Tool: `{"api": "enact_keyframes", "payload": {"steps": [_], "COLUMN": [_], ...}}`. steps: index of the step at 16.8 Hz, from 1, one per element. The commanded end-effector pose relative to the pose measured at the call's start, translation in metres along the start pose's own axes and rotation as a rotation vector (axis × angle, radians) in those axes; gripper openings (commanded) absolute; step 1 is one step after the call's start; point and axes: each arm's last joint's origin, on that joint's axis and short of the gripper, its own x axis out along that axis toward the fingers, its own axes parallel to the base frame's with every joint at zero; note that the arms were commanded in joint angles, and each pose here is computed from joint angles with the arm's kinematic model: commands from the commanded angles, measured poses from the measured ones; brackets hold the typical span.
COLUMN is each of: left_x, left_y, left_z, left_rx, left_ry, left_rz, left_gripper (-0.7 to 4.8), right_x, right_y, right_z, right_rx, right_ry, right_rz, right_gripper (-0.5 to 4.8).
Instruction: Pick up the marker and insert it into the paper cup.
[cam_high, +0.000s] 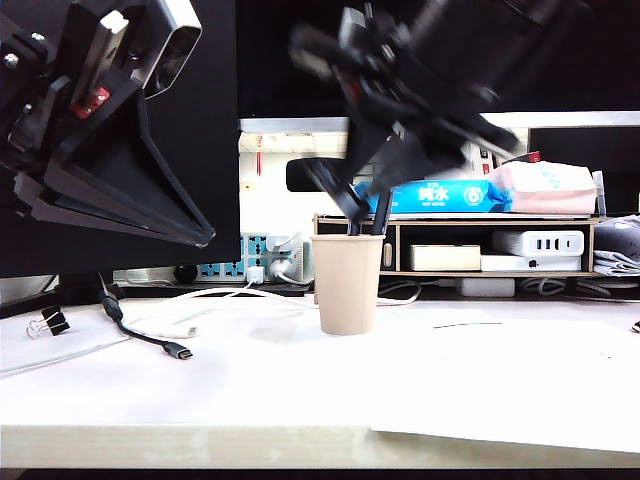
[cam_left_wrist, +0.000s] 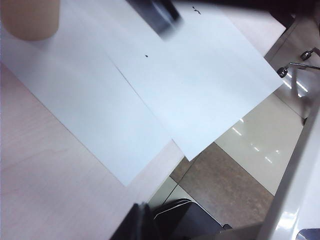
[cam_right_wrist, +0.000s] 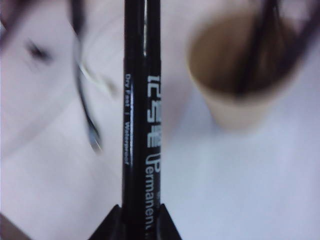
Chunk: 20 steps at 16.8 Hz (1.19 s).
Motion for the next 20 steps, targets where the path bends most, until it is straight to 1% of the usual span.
{"api": "enact_keyframes", "payload": {"steps": [1,2,4,6,8,11,14,17,20], "left_x": [-0.001,-0.001,-0.001,-0.001,-0.002,-0.002,-0.002,-0.003,-0.006], "left_y": [0.000,0.000,0.000,-0.001,-0.001,0.000,-0.001,-0.001,0.001], "left_z": [0.002,0.003,0.004,0.012,0.014,0.018,0.020,0.023,0.034], "left_rx": [0.009,0.010,0.014,0.044,0.051,0.063,0.072,0.087,0.113], "left_ry": [-0.014,-0.017,-0.026,-0.104,-0.131,-0.167,-0.188,-0.219,-0.346], "left_rz": [0.000,0.000,-0.002,-0.007,-0.009,0.037,0.034,0.047,0.154], "left_gripper": [-0.04,-0.04,-0.04,-0.04,-0.04,-0.04,-0.04,-0.04,-0.04], "right_x": [-0.004,-0.004,-0.004,0.005,0.017,0.034,0.041,0.046,0.053], "right_y": [-0.002,-0.006,-0.014,-0.029,-0.031,-0.032,-0.030,-0.031,-0.033], "right_z": [0.025,0.031,0.041,0.049,0.050,0.048,0.048,0.046,0.042], "right_rx": [0.020,0.022,0.042,0.052,0.003,-0.005,-0.073,-0.104,-0.111], "right_ry": [-0.163,-0.215,-0.279,-0.333,-0.357,-0.341,-0.362,-0.353,-0.332], "right_rz": [0.026,0.030,0.027,0.035,0.035,0.055,0.052,0.042,0.034], "right_gripper": [0.80,0.80,0.80,0.80,0.80,0.81,0.80,0.80,0.80]}}
